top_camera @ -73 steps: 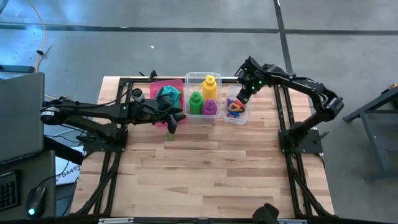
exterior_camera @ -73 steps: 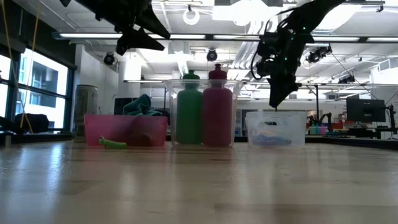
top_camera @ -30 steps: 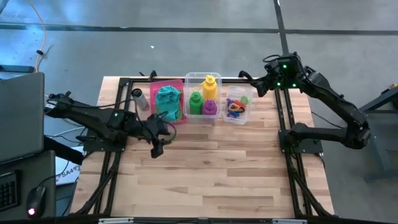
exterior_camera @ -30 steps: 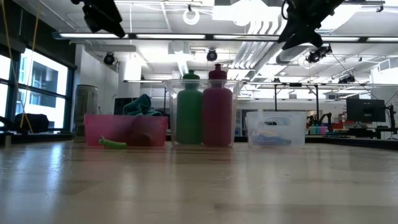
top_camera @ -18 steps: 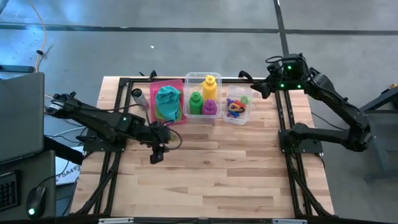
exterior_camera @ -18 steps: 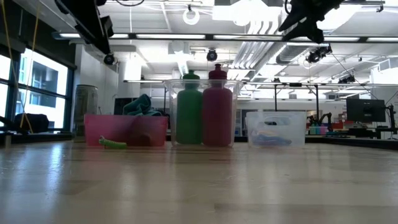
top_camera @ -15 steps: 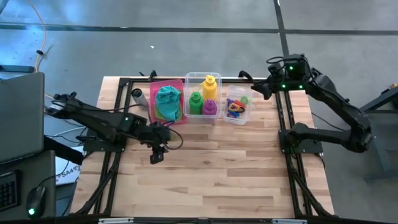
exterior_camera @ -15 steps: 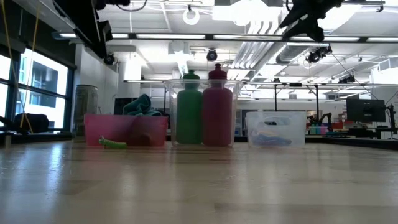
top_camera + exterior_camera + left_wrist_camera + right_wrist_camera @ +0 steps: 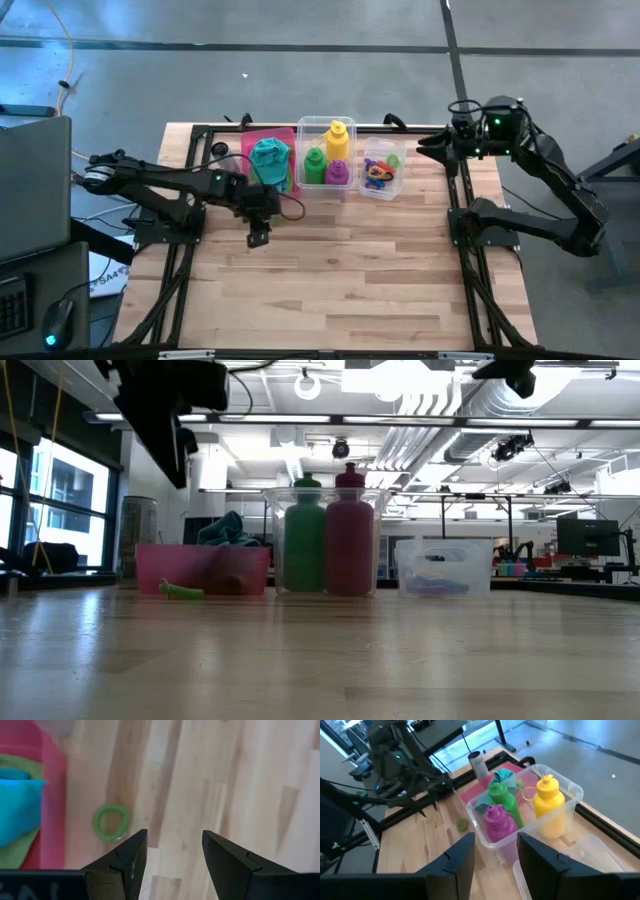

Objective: Pick & Place Sports Items
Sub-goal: Put the green spring keychain into the right transparent bin

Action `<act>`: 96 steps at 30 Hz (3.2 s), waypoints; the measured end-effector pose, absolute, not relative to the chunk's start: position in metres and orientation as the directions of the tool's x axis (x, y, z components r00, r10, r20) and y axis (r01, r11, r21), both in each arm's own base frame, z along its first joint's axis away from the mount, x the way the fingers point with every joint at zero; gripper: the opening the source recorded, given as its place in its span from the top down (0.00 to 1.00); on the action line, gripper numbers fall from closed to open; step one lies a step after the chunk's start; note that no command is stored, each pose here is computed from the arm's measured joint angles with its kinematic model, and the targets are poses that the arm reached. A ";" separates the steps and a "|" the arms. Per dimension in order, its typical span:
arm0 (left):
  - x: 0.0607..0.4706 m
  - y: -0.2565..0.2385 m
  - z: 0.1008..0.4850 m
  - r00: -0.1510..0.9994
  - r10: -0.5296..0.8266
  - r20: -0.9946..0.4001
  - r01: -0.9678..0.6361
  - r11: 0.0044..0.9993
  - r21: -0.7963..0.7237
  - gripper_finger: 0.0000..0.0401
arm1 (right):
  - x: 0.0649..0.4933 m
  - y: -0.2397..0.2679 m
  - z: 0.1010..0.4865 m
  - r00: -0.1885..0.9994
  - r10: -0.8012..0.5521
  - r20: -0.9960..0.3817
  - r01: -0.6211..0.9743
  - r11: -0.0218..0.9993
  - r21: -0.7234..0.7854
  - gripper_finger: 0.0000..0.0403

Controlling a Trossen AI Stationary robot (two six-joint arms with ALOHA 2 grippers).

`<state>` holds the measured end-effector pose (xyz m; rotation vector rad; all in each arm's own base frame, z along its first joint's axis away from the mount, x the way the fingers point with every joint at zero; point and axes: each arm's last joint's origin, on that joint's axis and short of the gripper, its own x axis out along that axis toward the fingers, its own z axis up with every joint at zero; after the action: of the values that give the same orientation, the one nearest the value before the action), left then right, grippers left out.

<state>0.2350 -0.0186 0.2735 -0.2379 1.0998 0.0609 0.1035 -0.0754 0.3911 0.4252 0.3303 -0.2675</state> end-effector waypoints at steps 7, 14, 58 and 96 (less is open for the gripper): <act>0.250 -0.009 0.253 0.370 -0.044 -0.928 -0.138 0.985 -0.102 0.54 | 0.093 -0.067 0.395 0.911 -0.236 -0.338 0.349 0.878 0.327 0.65; 0.264 -0.009 0.229 0.276 -0.034 -0.961 -0.100 0.993 -0.063 0.54 | 0.088 -0.063 0.397 0.913 -0.249 -0.322 0.352 0.881 0.317 0.65; 0.264 0.009 0.172 0.243 -0.081 -0.967 -0.095 0.990 -0.106 0.54 | 0.086 -0.061 0.398 0.918 -0.244 -0.312 0.359 0.845 0.396 0.65; 0.263 0.012 0.183 0.311 0.027 -0.950 -0.138 0.990 -0.016 0.54 | 0.086 -0.060 0.400 0.928 -0.225 -0.295 0.342 0.829 0.442 0.65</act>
<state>0.2634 0.0123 0.1832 -0.1007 1.2504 0.1091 0.0858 -0.0600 0.3996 0.5107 0.2363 -0.3037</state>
